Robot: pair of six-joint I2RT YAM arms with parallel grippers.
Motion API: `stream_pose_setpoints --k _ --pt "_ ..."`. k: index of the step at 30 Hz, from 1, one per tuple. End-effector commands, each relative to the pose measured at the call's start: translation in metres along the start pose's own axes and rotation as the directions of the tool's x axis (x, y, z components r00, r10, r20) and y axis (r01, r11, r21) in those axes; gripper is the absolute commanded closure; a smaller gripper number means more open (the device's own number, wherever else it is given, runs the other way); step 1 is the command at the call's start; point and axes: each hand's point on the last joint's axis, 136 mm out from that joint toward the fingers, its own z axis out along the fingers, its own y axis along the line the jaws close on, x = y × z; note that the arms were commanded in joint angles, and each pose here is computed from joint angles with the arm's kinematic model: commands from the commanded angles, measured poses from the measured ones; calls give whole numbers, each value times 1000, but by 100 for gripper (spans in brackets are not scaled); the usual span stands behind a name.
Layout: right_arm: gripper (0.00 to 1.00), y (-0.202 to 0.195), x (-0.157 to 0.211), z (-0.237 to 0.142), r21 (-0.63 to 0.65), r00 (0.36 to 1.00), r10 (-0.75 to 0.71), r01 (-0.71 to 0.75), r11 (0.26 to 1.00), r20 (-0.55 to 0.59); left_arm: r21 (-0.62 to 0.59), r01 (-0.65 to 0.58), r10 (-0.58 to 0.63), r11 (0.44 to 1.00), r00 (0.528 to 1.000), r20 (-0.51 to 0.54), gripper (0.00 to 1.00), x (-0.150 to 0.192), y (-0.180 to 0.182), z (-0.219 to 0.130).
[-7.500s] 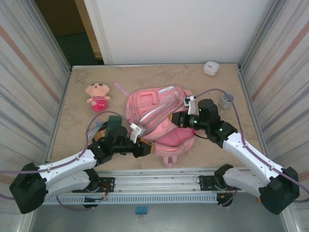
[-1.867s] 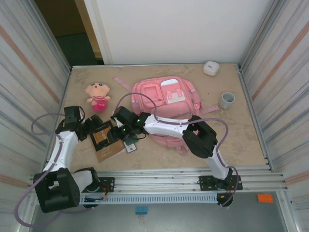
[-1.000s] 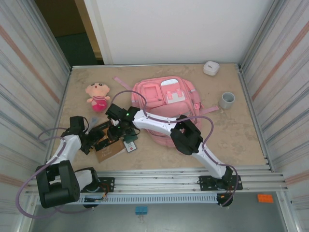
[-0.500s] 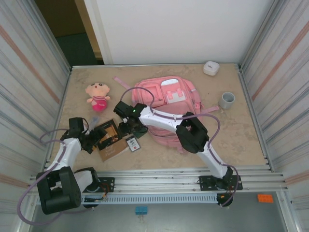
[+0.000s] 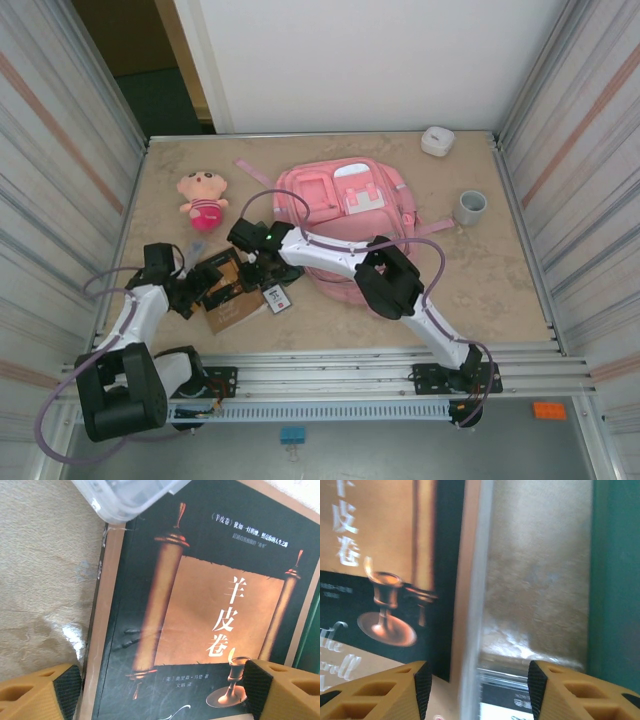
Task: Pack the student bag
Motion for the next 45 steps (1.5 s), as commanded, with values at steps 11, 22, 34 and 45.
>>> stream_pose_setpoints --k 11,22,34,45 --pt "78 -9 13 32 -40 995 0 -4 999 -98 193 -111 126 975 990 -66 21 25 -66 -16" --pt "80 -5 12 29 -93 996 18 -27 995 -89 340 -128 152 932 987 -46 25 25 -98 -34" --pt "81 -3 2 18 -145 997 56 -63 987 -47 294 -128 143 947 989 -30 52 20 -91 -23" --pt "60 17 -25 -59 -370 974 140 -66 927 177 29 -422 417 906 903 103 94 10 -77 -55"
